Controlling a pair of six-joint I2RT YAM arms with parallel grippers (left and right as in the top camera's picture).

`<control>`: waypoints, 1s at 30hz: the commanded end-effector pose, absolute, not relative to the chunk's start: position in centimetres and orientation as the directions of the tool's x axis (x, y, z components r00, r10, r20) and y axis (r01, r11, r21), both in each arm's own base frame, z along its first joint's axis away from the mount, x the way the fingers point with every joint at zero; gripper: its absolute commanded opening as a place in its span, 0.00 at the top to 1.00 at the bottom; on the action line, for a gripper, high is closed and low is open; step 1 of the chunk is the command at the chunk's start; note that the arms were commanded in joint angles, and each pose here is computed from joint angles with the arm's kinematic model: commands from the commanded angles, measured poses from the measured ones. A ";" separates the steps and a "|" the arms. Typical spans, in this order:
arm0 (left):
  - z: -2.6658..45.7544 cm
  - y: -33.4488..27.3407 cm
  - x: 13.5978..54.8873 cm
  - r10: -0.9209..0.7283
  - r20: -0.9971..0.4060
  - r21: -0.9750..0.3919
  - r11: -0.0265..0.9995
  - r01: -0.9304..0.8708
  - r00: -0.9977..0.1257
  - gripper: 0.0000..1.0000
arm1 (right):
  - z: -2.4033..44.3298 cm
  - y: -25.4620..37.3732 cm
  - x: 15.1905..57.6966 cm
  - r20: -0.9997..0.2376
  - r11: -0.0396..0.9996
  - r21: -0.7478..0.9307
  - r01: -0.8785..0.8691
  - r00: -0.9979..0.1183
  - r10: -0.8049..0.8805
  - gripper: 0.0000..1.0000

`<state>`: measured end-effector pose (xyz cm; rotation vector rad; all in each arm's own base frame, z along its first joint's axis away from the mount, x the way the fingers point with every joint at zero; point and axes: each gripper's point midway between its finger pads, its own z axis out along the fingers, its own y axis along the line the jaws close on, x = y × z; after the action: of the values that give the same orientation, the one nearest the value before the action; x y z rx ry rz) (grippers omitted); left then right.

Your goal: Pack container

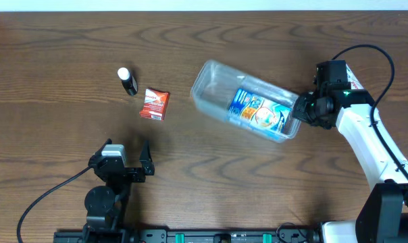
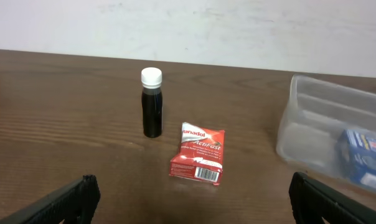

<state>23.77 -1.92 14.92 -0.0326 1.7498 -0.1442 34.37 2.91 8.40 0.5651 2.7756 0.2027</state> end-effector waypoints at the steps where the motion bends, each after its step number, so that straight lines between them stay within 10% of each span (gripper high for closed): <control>1: 13.5 -2.1 23.8 -0.087 -0.973 -0.103 0.992 0.067 -0.214 0.02 | 7.9 2.9 34.3 -0.271 0.939 0.166 0.301 -0.902 0.336 0.99; 30: 13.5 -2.1 23.8 -0.087 -0.973 -0.103 0.992 0.067 -0.214 0.02 | 10.2 1.8 39.6 -0.507 0.977 0.131 0.168 -0.836 0.211 0.88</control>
<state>23.77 -1.92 14.92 -0.0326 1.7498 -0.1442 39.34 2.40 10.35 0.2873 2.5867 0.1420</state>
